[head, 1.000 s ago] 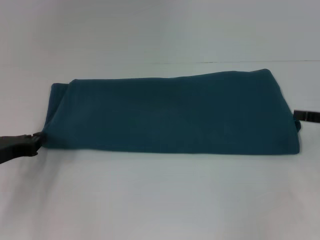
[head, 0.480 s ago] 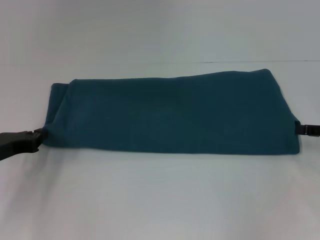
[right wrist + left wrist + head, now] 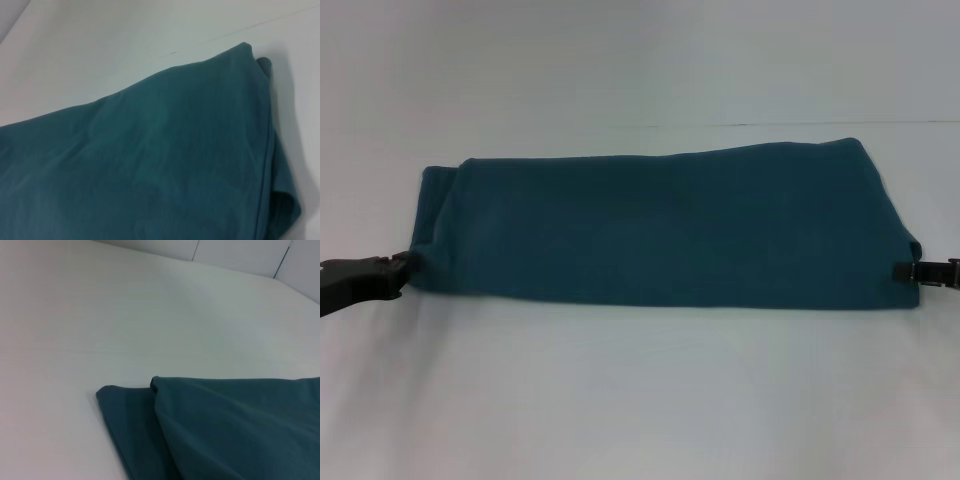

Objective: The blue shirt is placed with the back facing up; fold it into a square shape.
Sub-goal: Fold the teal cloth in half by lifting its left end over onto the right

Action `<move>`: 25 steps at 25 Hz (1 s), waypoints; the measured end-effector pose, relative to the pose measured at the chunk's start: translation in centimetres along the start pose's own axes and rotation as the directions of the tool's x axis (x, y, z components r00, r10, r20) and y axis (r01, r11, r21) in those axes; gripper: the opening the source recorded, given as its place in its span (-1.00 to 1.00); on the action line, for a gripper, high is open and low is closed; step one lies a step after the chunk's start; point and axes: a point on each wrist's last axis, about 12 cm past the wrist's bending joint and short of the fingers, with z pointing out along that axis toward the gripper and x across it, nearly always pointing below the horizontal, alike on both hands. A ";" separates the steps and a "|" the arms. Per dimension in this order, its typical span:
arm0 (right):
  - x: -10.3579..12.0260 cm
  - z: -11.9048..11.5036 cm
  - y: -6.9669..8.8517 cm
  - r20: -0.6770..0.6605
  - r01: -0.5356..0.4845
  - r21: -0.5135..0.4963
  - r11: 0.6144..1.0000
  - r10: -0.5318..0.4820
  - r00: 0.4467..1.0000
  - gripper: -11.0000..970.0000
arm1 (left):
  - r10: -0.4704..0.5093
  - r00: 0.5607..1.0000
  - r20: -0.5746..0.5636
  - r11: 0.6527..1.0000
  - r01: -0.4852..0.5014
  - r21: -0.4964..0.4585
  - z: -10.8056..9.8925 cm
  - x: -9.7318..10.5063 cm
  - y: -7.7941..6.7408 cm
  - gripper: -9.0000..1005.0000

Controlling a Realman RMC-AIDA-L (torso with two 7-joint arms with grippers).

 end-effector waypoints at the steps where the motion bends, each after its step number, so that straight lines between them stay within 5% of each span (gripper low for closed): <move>1: 0.0 0.1 0.0 0.002 0.001 0.003 1.000 -0.001 1.000 0.26 | 0.001 1.000 0.000 1.000 -0.001 0.001 0.0 0.0 0.0 -0.95; 18: 0.1 2.1 0.9 -0.010 0.007 0.010 1.000 -0.007 1.000 0.24 | 0.007 1.000 -0.001 1.000 -0.007 -0.007 0.2 -0.2 0.0 -0.95; 25: 0.1 2.3 1.0 -0.020 0.017 0.008 1.000 -0.017 1.000 -0.50 | 0.010 1.000 -0.002 1.000 -0.010 -0.008 0.2 -0.3 0.1 -0.94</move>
